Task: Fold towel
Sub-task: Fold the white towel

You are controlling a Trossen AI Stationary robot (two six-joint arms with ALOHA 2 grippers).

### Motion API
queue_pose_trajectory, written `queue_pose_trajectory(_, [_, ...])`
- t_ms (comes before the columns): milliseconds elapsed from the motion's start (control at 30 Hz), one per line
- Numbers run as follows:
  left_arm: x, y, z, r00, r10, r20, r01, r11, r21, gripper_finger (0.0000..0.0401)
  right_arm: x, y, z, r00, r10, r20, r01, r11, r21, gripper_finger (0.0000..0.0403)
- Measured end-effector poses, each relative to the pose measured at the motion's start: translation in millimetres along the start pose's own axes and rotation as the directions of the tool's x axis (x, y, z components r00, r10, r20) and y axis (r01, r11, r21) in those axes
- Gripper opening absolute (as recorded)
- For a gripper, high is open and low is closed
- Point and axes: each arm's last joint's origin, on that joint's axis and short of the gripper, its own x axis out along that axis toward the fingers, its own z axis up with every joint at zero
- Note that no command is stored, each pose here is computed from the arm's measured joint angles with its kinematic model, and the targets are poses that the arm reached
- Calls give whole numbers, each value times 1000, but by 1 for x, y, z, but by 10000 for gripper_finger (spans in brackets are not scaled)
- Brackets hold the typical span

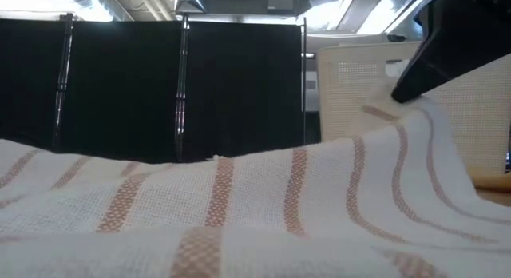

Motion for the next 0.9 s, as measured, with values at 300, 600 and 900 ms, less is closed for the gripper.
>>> queue_pose_trajectory(300, [19, 18, -21, 999, -40, -27, 38, 997, -70, 136, 0, 2, 2, 1000, 3, 29, -4, 1000, 16, 3])
queue_pose_trajectory(600, [18, 28, -38, 993, -114, -1, 113, 986, -121, 193, 2, -1, 4, 1000, -7, 29, 7, 1000, 11, 2])
queue_pose_trajectory(900, [16, 21, -35, 944, -273, 188, 277, 961, 0, 216, 3, -1, 5, 999, -7, 31, 7, 1000, 12, 2])
